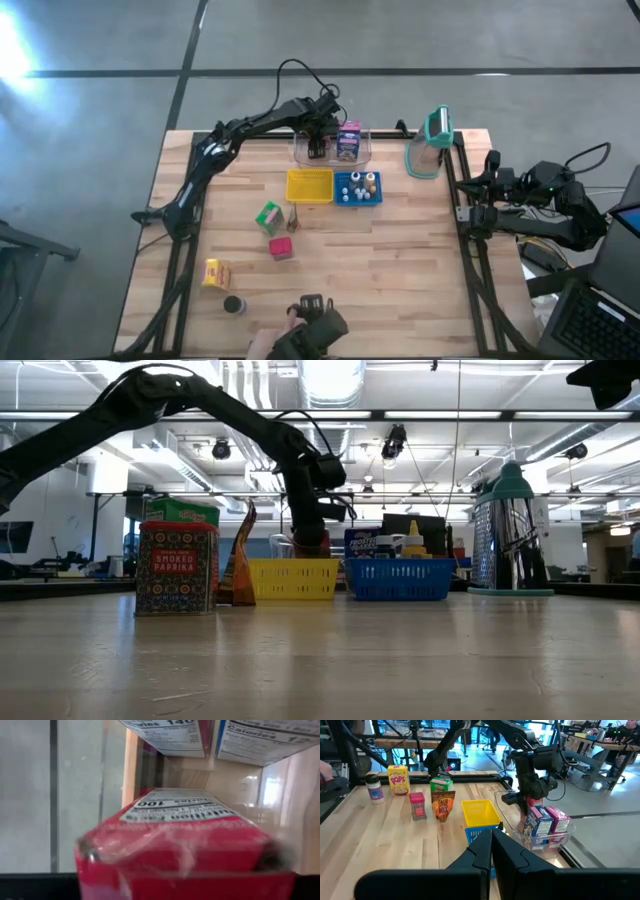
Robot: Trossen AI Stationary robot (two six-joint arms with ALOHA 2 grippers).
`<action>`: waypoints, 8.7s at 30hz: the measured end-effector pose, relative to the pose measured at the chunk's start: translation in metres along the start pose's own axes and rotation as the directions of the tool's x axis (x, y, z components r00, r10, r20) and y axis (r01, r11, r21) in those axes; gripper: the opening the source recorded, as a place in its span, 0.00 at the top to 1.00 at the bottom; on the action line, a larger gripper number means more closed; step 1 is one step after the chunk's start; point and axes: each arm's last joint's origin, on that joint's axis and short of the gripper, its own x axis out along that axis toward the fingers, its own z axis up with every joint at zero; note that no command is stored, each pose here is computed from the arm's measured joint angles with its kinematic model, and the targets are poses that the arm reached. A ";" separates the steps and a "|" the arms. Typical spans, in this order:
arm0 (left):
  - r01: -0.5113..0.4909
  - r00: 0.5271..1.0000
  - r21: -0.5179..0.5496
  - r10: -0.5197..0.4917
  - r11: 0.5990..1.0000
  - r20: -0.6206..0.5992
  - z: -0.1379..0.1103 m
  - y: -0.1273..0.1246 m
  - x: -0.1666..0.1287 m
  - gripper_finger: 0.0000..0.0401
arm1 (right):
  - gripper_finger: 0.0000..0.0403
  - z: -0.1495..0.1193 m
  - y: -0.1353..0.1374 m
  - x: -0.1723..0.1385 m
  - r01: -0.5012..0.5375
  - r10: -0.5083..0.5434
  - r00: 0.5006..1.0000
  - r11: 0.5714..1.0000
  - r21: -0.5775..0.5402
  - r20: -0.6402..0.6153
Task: Pick & Place Kitchen Items
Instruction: Put the red cereal box into the transparent bin, then put the green cereal box into the transparent bin
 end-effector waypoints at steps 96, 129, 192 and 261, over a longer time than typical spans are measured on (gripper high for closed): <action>-0.119 0.989 0.053 0.123 0.991 -0.086 0.007 0.002 -0.025 0.17 | 0.98 0.000 0.000 0.000 -0.001 0.001 1.000 1.000 0.000 -0.001; 0.084 0.996 -0.483 -0.069 0.872 0.049 -0.083 -0.047 -0.275 0.17 | 0.98 0.000 0.000 0.000 0.000 0.000 1.000 1.000 0.000 0.000; 0.121 0.979 -0.844 -0.204 0.522 0.014 -0.133 -0.220 -0.190 0.17 | 0.98 0.000 0.000 0.000 0.000 0.000 1.000 1.000 0.000 0.000; 0.016 0.937 -0.738 -0.268 0.675 -0.225 -0.126 -0.235 -0.111 0.42 | 0.98 0.000 0.000 0.000 -0.001 0.001 1.000 1.000 0.000 0.000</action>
